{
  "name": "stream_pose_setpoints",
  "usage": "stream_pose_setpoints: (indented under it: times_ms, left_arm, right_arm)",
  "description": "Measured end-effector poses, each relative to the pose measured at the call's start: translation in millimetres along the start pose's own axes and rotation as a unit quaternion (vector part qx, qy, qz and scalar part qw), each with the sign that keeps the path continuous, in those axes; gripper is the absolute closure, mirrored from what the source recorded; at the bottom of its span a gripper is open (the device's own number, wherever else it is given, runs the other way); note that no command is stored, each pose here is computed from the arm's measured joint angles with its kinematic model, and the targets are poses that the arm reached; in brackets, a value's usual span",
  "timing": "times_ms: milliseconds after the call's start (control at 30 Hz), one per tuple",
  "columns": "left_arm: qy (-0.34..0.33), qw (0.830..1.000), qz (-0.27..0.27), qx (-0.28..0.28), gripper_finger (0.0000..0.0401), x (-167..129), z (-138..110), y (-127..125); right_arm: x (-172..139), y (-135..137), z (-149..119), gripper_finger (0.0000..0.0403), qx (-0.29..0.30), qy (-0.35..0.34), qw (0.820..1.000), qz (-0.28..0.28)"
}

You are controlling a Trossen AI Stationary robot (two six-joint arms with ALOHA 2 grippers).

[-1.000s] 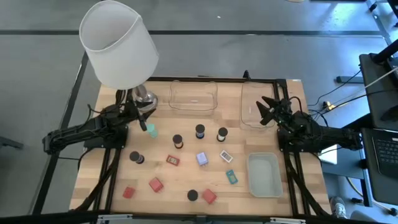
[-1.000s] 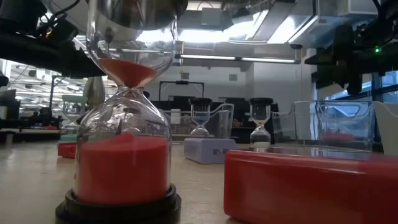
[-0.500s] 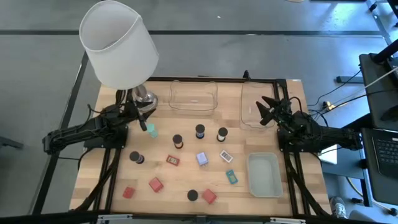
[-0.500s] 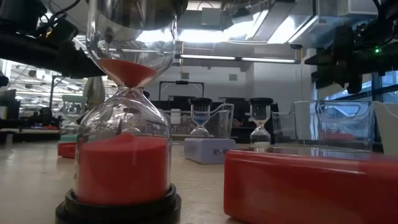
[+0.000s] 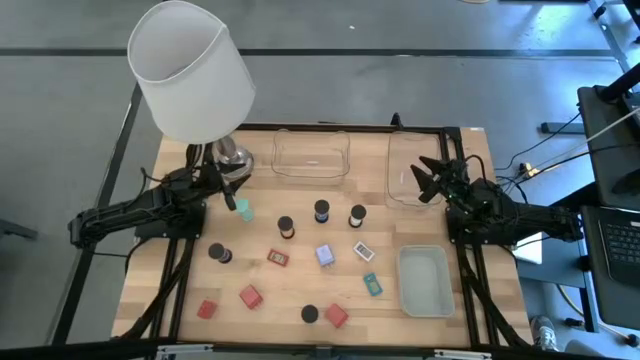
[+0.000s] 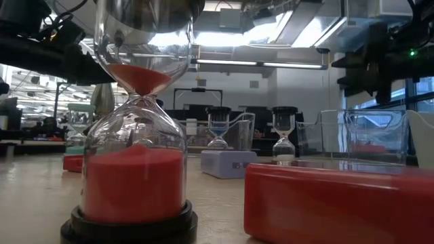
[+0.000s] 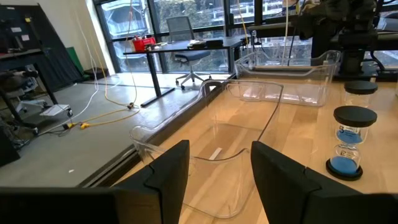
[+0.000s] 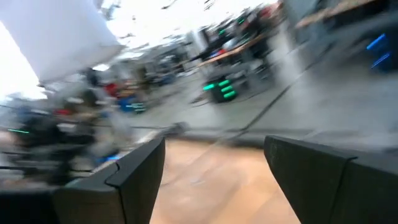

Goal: Pick & Place Office items
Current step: Put the white hourglass into the right transparent bin

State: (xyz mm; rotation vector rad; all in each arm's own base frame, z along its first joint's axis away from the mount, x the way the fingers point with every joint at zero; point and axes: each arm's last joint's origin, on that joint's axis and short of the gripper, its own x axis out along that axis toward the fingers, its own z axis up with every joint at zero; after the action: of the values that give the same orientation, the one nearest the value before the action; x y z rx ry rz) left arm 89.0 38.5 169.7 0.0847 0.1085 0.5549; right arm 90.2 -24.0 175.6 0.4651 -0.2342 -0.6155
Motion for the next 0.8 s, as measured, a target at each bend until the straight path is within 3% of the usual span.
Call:
stream_pose_setpoints:
  times_ms: [100,333,500,800]
  left_arm:
    - [0.000,1.000,0.000,0.000,0.0232,0.0,0.0,0.0]
    - [-0.002,1.000,0.000,-0.001,0.0232,0.0,0.3,0.0]
    - [-0.014,1.000,0.001,-0.004,0.0232,0.0,2.7,0.2]
    - [-0.035,0.998,0.003,-0.058,0.0232,-0.2,6.9,0.8]
  right_arm:
    - [-0.1,2.3,-1.2,0.0123,0.052,0.022,0.998,0.039]
    - [-0.7,5.3,-3.1,0.0123,0.065,0.055,0.992,0.091]
    - [-0.7,5.8,-2.9,0.0123,0.068,0.057,0.991,0.097]
    - [-0.6,6.8,1.0,0.0123,0.078,0.034,0.992,0.094]
